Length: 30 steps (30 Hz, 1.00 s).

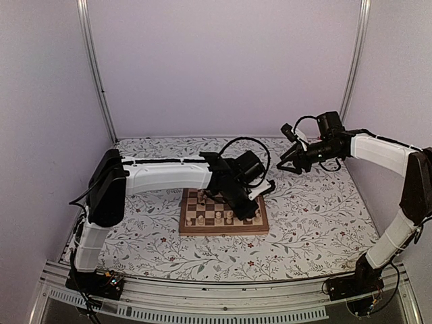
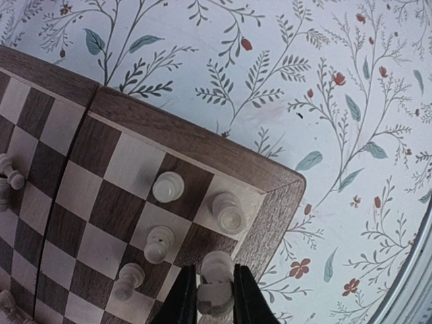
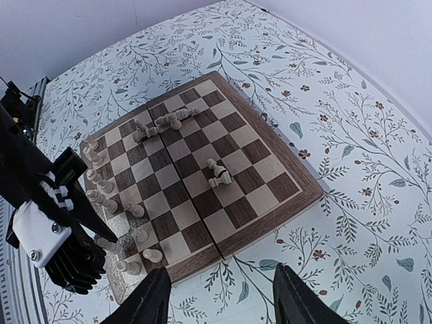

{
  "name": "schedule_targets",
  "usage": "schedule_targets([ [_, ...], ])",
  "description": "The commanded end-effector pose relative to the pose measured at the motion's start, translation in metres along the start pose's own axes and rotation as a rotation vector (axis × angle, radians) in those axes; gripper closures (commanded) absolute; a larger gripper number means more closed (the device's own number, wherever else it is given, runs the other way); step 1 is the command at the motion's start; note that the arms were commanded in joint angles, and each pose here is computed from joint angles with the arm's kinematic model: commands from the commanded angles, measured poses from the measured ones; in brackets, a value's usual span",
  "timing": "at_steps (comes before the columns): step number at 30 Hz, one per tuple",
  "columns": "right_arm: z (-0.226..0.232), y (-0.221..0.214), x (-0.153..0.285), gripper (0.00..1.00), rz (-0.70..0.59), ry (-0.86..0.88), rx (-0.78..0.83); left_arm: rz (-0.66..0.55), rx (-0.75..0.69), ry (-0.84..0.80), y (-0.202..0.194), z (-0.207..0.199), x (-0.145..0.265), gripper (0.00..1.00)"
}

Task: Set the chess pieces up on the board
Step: Place the chess piece on the chessboard.

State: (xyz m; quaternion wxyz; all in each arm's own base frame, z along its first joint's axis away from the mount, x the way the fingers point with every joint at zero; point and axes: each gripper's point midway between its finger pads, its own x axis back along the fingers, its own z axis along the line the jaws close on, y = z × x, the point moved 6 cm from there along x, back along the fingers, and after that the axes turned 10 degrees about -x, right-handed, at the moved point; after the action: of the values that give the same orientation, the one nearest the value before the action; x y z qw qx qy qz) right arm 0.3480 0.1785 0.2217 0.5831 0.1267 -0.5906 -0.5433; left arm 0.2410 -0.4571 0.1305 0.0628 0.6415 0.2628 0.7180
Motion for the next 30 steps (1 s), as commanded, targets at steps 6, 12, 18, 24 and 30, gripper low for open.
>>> schedule_targets([
  [6, -0.004, -0.01, -0.004, 0.46, 0.027, 0.004, -0.013, 0.039, -0.034, 0.001, -0.001, -0.008, -0.013, 0.85],
  [12, -0.005, -0.011, -0.005, 0.46, 0.031, 0.006, -0.014, 0.053, -0.035, 0.004, -0.003, -0.009, -0.016, 0.8],
  [18, -0.005, -0.011, -0.005, 0.46, 0.032, 0.009, -0.017, 0.035, -0.034, 0.012, 0.003, -0.009, -0.008, 0.71],
  [24, -0.004, -0.01, -0.005, 0.45, 0.029, 0.013, -0.016, -0.059, -0.036, 0.021, 0.023, -0.006, 0.028, 0.68],
  [30, -0.004, -0.011, -0.005, 0.45, 0.031, 0.015, -0.016, -0.198, 0.033, 0.079, 0.033, 0.032, 0.079, 0.63],
])
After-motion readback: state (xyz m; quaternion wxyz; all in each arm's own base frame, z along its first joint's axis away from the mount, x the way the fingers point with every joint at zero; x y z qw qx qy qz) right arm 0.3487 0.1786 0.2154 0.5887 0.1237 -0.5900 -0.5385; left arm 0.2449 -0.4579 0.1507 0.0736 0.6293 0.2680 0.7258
